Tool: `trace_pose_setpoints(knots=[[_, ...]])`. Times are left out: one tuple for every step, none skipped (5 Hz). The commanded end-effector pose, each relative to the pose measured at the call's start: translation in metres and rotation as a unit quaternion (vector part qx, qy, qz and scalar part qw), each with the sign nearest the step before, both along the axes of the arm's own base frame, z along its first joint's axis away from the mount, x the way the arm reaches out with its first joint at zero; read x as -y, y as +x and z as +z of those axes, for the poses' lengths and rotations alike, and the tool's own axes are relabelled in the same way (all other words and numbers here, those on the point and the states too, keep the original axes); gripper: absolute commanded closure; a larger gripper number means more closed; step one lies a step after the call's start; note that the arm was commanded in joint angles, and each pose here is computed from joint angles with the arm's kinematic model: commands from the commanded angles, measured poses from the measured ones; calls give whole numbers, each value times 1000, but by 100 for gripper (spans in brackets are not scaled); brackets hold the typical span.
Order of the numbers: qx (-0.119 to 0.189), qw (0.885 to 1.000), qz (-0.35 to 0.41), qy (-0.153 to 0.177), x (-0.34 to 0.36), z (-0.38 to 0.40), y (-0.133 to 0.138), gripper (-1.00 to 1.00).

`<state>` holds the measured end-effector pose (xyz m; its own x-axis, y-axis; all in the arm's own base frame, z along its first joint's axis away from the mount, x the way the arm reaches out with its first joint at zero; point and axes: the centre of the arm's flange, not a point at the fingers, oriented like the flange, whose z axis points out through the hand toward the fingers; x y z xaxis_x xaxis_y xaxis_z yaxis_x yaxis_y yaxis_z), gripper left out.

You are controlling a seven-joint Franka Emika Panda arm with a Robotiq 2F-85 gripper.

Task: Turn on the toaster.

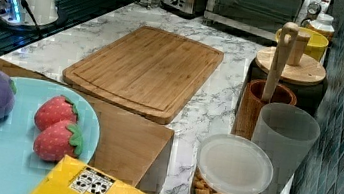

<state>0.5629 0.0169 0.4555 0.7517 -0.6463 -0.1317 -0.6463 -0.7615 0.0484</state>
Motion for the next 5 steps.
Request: trace_pose_setpoints(knots=[[34,994,87,49,-56,0,-32,100],[38,988,134,70,-94,-1,-46,100],[51,981,171,73,-125,-3,-69,100],[57,976,195,81,-148,-7,-90,100],[54,973,207,87,-164,-15,-103,100]])
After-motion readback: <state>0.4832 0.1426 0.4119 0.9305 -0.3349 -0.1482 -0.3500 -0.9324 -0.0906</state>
